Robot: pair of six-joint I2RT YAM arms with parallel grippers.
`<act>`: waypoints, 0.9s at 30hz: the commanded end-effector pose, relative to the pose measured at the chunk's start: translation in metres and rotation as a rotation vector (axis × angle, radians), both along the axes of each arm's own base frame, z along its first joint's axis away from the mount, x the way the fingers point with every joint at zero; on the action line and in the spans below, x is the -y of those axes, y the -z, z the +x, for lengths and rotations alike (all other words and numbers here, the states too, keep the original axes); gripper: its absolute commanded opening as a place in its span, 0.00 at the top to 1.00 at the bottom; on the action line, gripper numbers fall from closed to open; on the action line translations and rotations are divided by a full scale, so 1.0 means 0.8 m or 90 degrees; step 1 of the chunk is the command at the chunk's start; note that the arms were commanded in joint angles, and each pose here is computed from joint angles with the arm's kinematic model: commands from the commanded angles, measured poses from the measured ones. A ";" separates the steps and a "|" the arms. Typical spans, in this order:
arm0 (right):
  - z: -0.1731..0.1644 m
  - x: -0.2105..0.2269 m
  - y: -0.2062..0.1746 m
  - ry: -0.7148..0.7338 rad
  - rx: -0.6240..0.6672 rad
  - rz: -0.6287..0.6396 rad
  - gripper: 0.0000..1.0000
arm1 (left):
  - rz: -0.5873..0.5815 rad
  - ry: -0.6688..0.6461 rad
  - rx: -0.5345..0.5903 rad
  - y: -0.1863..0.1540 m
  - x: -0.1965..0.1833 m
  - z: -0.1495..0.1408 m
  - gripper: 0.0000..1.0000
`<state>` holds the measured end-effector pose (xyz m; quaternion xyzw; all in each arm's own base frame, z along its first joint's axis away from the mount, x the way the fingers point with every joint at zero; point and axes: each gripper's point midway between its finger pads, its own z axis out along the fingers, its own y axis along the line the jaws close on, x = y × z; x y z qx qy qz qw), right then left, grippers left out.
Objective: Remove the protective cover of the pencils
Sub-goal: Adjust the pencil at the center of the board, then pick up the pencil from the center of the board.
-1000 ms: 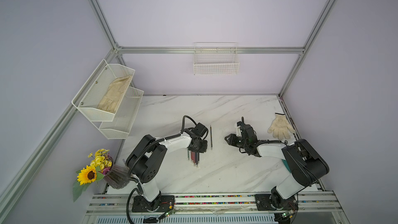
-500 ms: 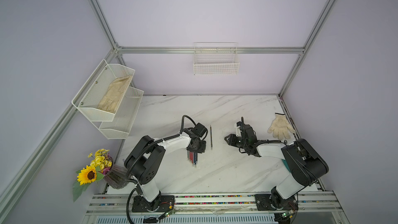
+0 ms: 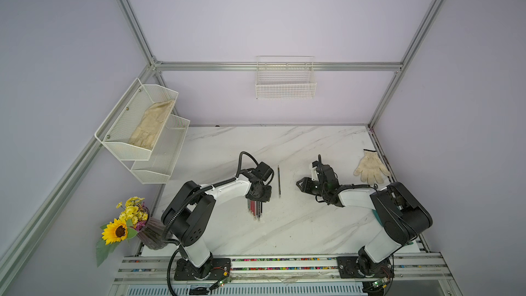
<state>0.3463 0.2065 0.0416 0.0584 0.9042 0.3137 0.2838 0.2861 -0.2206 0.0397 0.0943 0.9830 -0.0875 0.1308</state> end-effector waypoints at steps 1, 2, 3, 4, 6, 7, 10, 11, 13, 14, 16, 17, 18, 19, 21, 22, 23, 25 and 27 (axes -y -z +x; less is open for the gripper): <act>0.007 -0.007 -0.008 -0.002 0.008 0.013 0.65 | -0.007 0.009 0.026 -0.016 0.008 0.014 0.74; 0.006 -0.007 -0.008 -0.003 0.007 0.012 0.65 | -0.007 0.009 0.025 -0.015 0.009 0.013 0.74; 0.007 -0.006 -0.007 -0.002 0.007 0.012 0.65 | -0.005 0.009 0.024 -0.014 0.009 0.014 0.74; 0.006 -0.007 -0.007 -0.002 0.006 0.012 0.65 | -0.005 0.009 0.022 -0.012 0.009 0.013 0.73; 0.007 -0.007 -0.007 -0.002 0.007 0.012 0.65 | -0.007 0.011 0.018 -0.008 0.011 0.014 0.73; 0.007 -0.007 -0.007 -0.003 0.007 0.012 0.65 | -0.007 0.012 0.017 -0.007 0.011 0.014 0.73; 0.006 -0.007 -0.007 -0.003 0.006 0.012 0.65 | -0.003 0.012 0.013 -0.002 0.011 0.014 0.74; 0.006 -0.007 -0.007 -0.003 0.006 0.012 0.65 | -0.002 0.012 0.013 -0.002 0.011 0.014 0.74; 0.006 -0.007 -0.006 -0.003 0.005 0.012 0.65 | 0.003 0.011 0.012 0.001 0.009 0.014 0.74; 0.006 -0.007 -0.006 -0.003 0.005 0.012 0.65 | 0.006 0.011 0.012 0.002 0.009 0.014 0.74; 0.006 -0.007 -0.007 -0.003 0.005 0.012 0.65 | 0.013 0.008 0.013 0.002 0.006 0.014 0.74; 0.007 -0.007 -0.007 -0.002 0.005 0.012 0.65 | 0.014 0.008 0.013 0.003 0.005 0.014 0.74; 0.006 -0.007 -0.006 -0.003 0.005 0.012 0.65 | 0.014 0.010 0.013 0.003 0.005 0.014 0.74; 0.006 -0.007 -0.007 -0.003 0.005 0.012 0.65 | 0.016 0.011 0.011 0.004 0.005 0.014 0.74; 0.006 -0.007 -0.006 -0.002 0.005 0.012 0.65 | 0.021 0.014 0.006 0.007 0.004 0.013 0.78; 0.006 -0.007 -0.007 -0.003 0.006 0.012 0.65 | 0.025 0.015 0.005 0.009 0.003 0.013 0.80; 0.006 -0.007 -0.007 -0.003 0.005 0.012 0.65 | 0.029 0.016 0.003 0.010 0.003 0.013 0.81; 0.006 -0.007 -0.006 -0.003 0.005 0.012 0.65 | 0.039 0.017 0.002 0.013 0.001 0.013 0.82; 0.006 -0.007 -0.006 -0.003 0.005 0.012 0.65 | 0.051 0.018 0.002 0.014 -0.001 0.014 0.83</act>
